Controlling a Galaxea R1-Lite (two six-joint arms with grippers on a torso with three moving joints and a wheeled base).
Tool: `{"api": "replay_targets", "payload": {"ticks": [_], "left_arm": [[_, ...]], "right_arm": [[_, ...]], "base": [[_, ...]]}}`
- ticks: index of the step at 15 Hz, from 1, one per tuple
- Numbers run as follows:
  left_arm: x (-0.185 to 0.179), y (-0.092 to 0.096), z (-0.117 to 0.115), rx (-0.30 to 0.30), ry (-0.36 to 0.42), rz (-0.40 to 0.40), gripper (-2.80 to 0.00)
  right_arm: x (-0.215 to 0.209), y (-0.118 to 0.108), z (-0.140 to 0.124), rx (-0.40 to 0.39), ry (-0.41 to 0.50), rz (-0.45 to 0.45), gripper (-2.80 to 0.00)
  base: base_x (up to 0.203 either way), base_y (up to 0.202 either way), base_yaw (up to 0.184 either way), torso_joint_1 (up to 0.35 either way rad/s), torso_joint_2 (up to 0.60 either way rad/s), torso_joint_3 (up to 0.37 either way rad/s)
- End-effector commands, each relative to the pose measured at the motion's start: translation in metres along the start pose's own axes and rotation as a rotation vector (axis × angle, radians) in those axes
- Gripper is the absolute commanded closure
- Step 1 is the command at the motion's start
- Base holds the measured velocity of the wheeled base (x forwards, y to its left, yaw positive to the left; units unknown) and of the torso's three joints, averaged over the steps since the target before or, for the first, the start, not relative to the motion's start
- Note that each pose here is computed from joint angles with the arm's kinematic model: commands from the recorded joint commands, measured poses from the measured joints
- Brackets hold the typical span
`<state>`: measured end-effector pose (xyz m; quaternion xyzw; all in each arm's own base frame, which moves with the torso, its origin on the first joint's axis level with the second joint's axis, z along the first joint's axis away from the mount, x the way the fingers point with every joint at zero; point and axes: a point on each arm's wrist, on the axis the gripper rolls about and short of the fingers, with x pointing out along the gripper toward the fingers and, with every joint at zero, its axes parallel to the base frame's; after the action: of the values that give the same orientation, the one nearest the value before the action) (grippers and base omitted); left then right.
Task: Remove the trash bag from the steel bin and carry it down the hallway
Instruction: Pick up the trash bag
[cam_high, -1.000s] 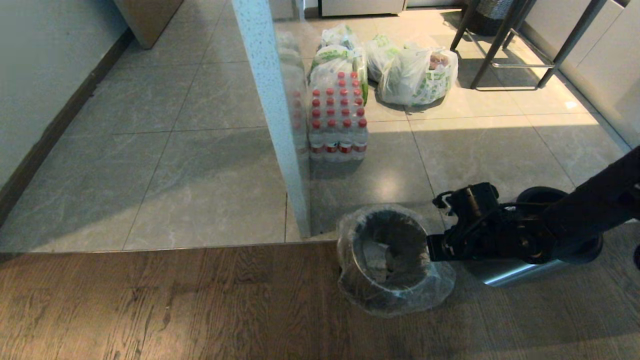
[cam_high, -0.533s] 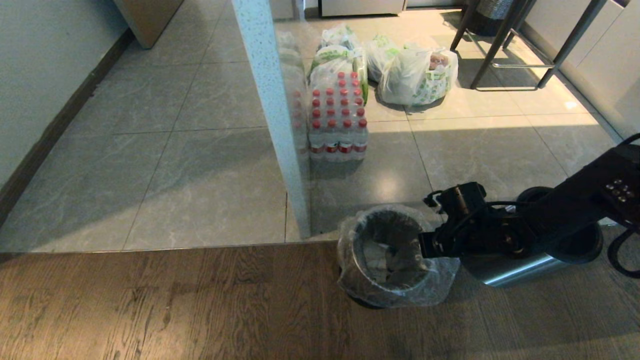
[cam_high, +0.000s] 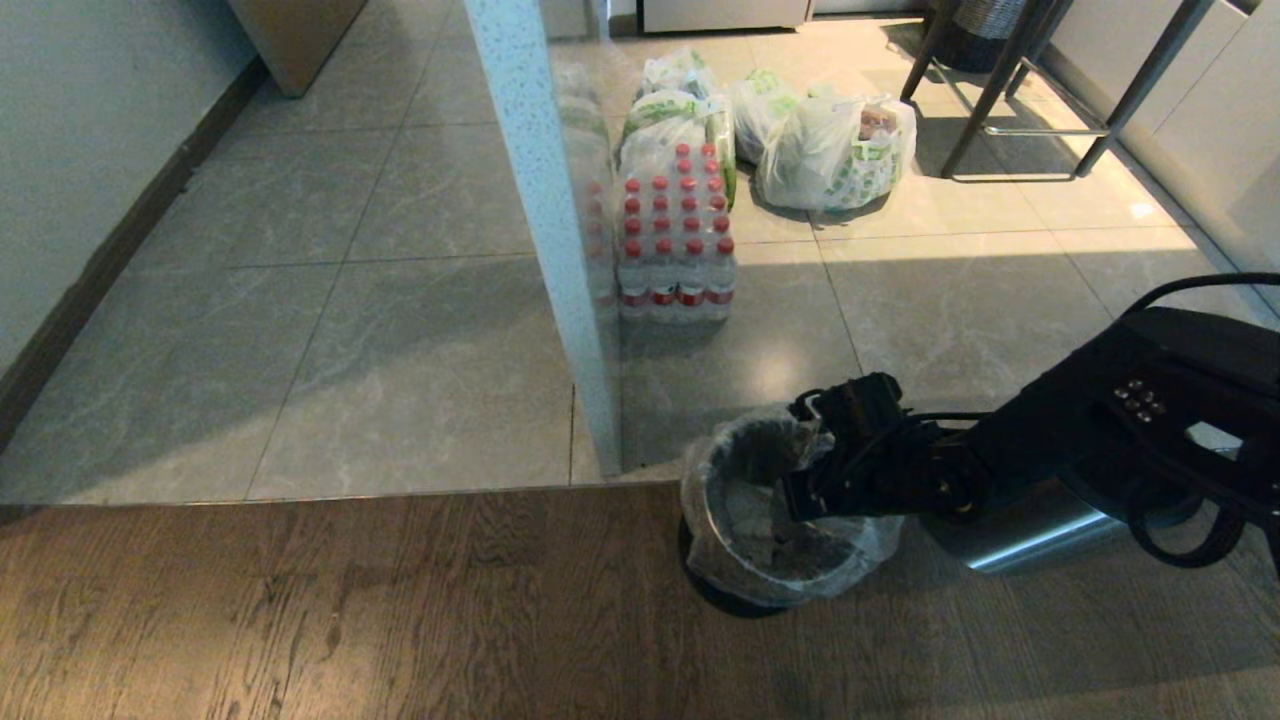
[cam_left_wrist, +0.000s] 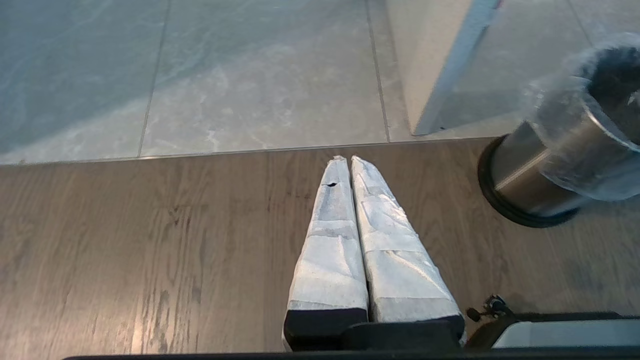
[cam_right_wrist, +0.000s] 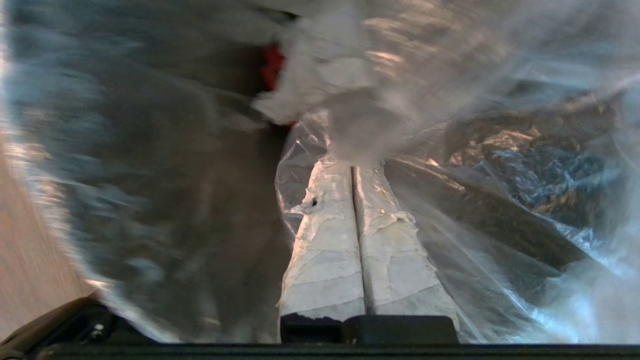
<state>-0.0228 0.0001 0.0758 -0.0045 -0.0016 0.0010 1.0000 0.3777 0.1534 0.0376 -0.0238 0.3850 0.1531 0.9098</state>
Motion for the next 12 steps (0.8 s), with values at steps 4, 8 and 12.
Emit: {"api": "replay_targets", "payload": {"ticks": [4,8,12], "left_arm": [[0.000,0.000,0.000,0.000,0.002,0.000,0.00],[0.000,0.000,0.000,0.000,0.002,0.000,0.00],[0.000,0.000,0.000,0.000,0.000,0.000,0.00]], "right_arm": [[0.020,0.026,0.001,-0.027,-0.004,0.044,0.00],[0.028,0.044,0.011,0.014,-0.043,0.083,0.00],[0.026,0.048,0.010,0.054,-0.057,0.090,0.00]], "base": [[0.000,0.000,0.000,0.000,0.00,0.000],[0.000,0.000,0.000,0.000,0.00,0.000],[0.000,0.000,0.000,0.000,0.00,0.000]]}}
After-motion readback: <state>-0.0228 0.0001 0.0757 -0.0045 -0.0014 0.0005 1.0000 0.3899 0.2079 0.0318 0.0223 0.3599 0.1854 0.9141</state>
